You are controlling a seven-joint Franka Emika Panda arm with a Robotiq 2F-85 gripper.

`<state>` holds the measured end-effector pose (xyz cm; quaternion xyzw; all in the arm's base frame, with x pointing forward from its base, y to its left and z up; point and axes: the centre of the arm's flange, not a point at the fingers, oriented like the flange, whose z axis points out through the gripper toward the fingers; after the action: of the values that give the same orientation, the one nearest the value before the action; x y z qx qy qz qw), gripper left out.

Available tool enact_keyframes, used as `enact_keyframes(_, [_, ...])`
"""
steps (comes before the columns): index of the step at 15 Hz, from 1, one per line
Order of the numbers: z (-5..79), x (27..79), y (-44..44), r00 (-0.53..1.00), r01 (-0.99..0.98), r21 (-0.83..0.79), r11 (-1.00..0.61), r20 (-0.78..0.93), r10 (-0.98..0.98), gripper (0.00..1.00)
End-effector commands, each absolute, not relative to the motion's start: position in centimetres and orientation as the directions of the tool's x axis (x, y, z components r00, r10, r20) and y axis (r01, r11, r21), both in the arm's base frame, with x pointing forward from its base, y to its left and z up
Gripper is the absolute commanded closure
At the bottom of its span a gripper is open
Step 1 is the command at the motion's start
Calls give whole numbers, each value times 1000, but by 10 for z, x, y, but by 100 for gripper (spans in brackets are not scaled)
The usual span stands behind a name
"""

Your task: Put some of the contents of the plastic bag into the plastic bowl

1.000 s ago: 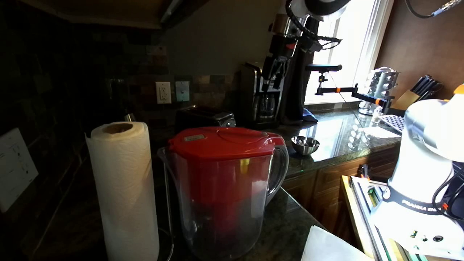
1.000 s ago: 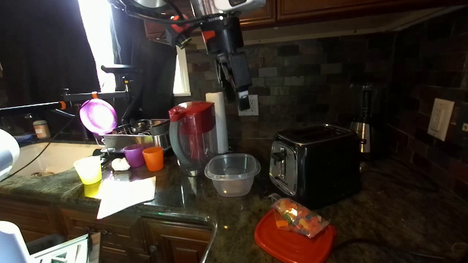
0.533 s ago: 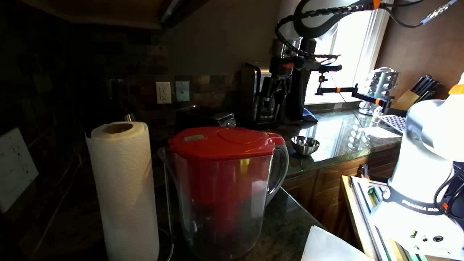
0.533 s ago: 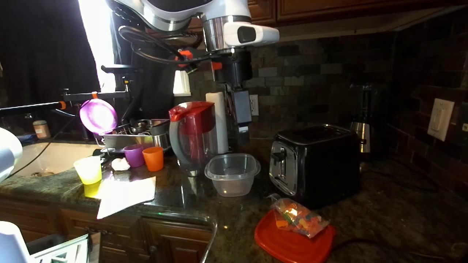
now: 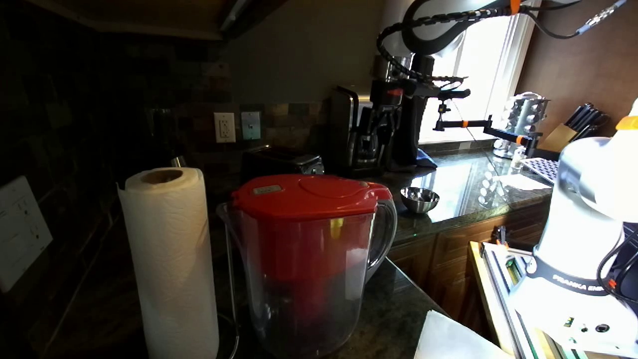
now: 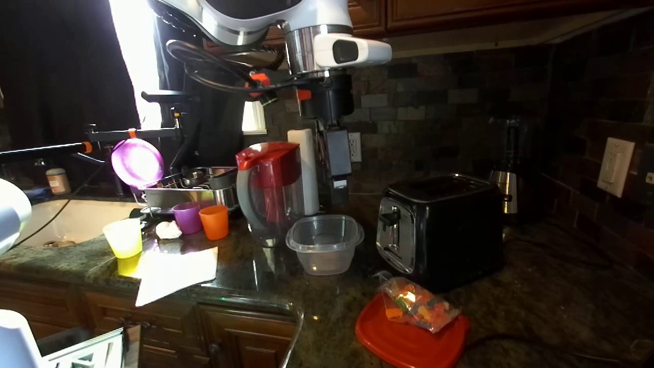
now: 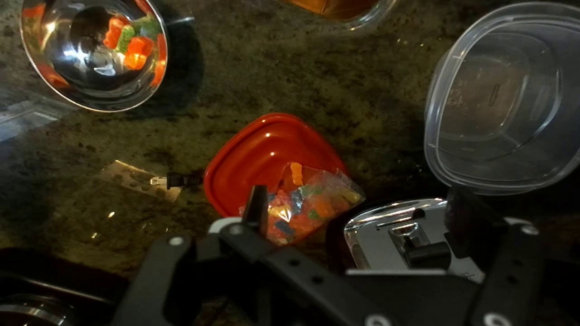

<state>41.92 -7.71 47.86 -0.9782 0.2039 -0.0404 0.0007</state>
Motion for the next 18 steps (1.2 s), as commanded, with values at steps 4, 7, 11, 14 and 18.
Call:
enact_keyframes(4, [448,437,-102,861,-508,-25,-861,25,-508,0])
enact_keyframes(7, [433,449,-120,832,-553,-45,-832,26,-555,0])
enact_keyframes(11, [415,466,-139,799,-597,-78,-798,31,-601,0])
enact_keyframes(14, [403,477,-151,753,-654,-84,-752,21,-658,0])
enact_keyframes(18, [390,491,-164,673,-737,-79,-671,6,-740,0])
